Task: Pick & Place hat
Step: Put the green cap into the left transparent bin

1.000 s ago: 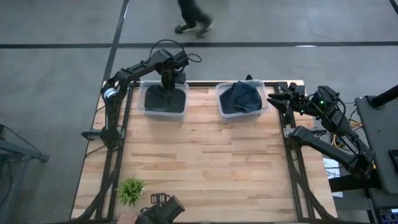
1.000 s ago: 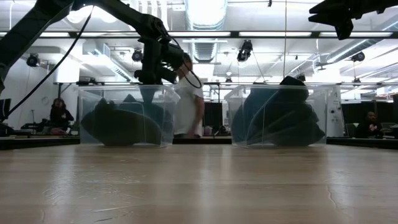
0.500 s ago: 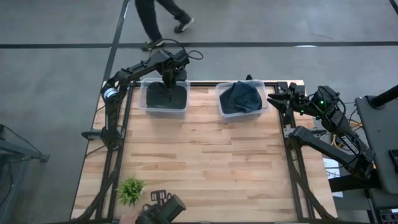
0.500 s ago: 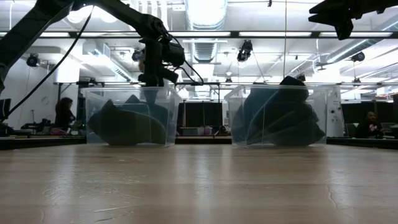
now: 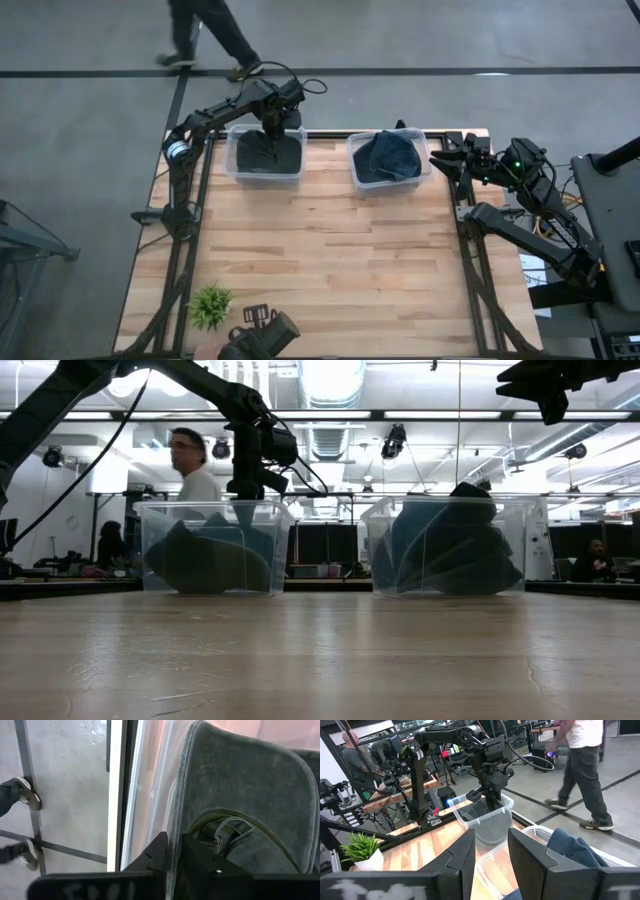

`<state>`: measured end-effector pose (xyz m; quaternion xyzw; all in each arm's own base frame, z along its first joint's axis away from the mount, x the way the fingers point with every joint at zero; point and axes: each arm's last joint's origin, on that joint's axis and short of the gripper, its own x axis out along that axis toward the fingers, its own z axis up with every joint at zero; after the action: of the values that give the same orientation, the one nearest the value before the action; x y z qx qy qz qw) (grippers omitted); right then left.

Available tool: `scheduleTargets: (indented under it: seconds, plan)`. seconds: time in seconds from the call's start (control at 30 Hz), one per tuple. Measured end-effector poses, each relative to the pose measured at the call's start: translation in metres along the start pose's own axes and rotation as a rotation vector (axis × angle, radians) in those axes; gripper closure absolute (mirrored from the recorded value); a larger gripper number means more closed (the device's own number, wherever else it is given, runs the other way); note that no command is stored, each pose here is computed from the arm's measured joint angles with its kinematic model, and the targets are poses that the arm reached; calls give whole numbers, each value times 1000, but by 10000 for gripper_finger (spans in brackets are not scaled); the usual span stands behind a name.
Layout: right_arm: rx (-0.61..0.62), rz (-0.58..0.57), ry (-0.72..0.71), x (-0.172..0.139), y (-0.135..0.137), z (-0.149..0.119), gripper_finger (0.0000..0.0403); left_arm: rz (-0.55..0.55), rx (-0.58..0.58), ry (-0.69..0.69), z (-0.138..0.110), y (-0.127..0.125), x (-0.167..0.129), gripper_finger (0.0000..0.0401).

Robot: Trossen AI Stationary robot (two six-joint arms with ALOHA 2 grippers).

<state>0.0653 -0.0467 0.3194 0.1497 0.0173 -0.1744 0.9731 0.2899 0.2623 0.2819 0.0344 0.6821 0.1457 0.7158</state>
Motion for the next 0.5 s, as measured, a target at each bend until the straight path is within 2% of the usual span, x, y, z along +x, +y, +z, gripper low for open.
scheduleTargets:
  seconds: [0.33,0.5]
  plan:
    - [0,0,0,0,0,0,291,2,-12,-4,1,-1,3,244]
    - [0,0,0,0,0,0,291,16,-30,-11,1,-2,-2,222]
